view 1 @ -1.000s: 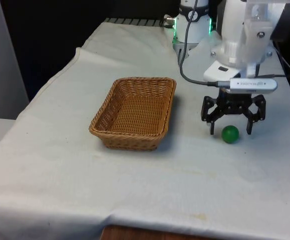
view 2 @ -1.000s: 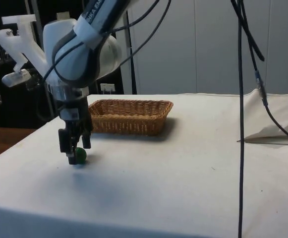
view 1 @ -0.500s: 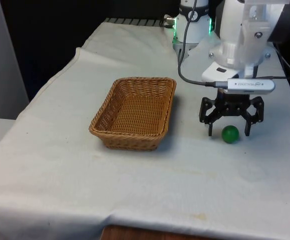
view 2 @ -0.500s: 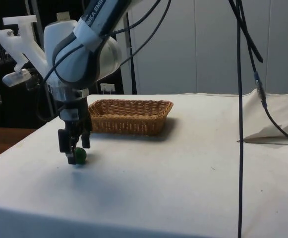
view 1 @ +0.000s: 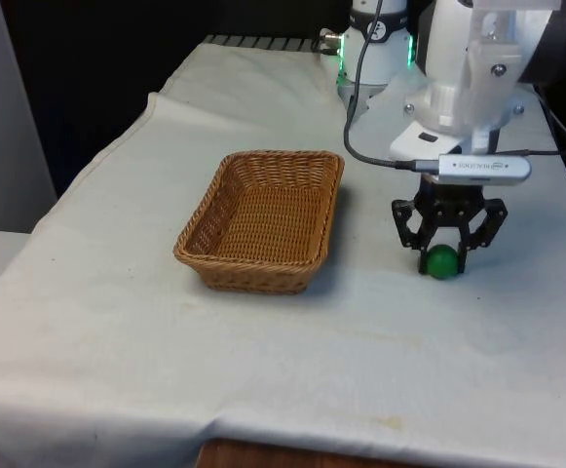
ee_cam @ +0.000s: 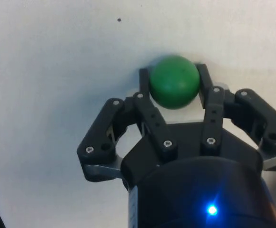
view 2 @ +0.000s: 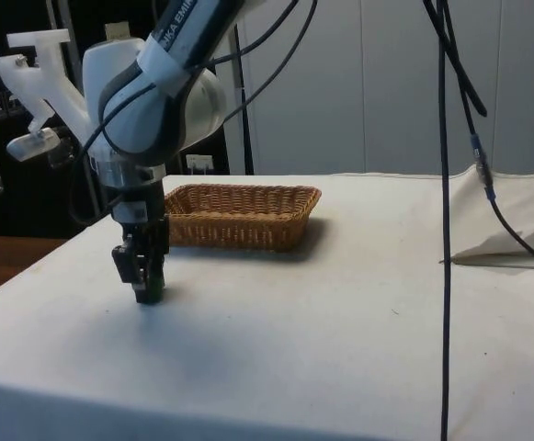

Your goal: Pick up the ball and place it into the basket.

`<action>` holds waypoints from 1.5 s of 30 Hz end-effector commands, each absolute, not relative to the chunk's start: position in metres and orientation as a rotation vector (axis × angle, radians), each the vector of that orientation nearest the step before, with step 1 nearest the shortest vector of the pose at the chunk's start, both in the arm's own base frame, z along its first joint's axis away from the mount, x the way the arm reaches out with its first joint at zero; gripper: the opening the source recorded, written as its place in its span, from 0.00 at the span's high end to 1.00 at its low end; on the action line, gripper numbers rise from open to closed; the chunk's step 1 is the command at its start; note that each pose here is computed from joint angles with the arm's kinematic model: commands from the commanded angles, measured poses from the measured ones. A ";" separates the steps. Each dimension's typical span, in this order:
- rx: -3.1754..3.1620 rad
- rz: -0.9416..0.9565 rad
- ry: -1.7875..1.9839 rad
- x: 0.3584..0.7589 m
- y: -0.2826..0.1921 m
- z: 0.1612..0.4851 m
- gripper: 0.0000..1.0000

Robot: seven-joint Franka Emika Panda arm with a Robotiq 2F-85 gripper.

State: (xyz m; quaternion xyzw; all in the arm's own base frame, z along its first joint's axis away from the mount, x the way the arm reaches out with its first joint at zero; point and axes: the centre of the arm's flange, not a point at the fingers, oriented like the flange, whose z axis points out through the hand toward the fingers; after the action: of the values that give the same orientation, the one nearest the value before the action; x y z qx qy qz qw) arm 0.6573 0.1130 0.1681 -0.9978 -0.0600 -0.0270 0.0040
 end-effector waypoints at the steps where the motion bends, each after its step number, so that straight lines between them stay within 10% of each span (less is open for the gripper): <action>1: -3.124 -0.084 -0.189 0.657 0.113 0.167 1.00; 45: -3.086 -0.133 -0.151 0.635 0.120 0.301 1.00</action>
State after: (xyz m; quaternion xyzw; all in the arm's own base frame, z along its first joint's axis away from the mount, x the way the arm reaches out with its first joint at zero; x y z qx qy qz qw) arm 0.6367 0.1204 0.2973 -0.9974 -0.0509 -0.0428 0.0285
